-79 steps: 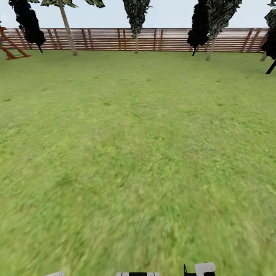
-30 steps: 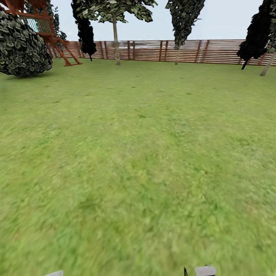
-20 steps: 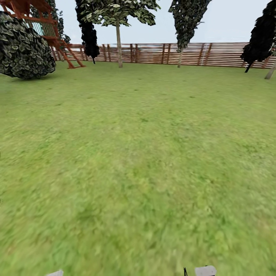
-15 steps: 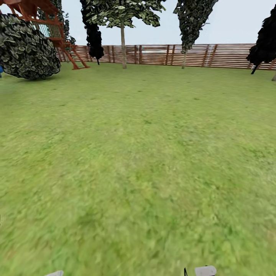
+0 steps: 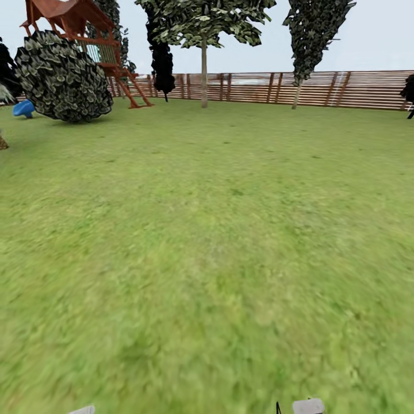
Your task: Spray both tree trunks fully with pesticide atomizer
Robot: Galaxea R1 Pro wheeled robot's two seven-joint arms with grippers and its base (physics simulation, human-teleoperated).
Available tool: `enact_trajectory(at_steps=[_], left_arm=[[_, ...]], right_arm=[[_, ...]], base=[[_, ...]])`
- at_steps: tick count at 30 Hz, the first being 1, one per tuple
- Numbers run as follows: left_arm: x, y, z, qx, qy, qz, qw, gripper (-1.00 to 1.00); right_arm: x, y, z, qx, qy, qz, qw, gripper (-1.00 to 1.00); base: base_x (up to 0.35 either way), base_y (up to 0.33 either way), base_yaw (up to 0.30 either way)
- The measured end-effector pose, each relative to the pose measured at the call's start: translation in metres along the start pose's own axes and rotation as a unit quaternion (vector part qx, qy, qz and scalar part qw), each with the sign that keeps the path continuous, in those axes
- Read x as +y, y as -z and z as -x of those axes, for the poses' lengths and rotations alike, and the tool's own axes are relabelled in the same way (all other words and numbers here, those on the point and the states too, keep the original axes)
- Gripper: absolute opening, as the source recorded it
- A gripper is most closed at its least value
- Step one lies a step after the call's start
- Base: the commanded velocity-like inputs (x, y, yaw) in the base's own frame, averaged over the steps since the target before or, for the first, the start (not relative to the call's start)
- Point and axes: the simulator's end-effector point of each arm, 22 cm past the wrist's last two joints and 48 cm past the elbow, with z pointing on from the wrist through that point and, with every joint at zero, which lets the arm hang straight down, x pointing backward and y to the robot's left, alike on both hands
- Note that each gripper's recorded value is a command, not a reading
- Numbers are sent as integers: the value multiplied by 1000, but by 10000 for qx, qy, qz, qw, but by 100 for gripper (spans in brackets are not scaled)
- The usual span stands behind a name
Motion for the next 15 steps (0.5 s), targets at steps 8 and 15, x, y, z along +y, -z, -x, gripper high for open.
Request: enact_trajectory(at_steps=[8, 15], left_arm=[[-1, 0, 5, -58, 13, -10, 10000, -100], [-2, 1, 10, -110, 24, -19, 9999, -100]], right_arm=[[-1, 0, 5, -58, -9, -13, 10000, 100], [-2, 0, 10, -110, -16, -25, 9999, 100]], base=[[337, 0, 27], [338, 0, 0]])
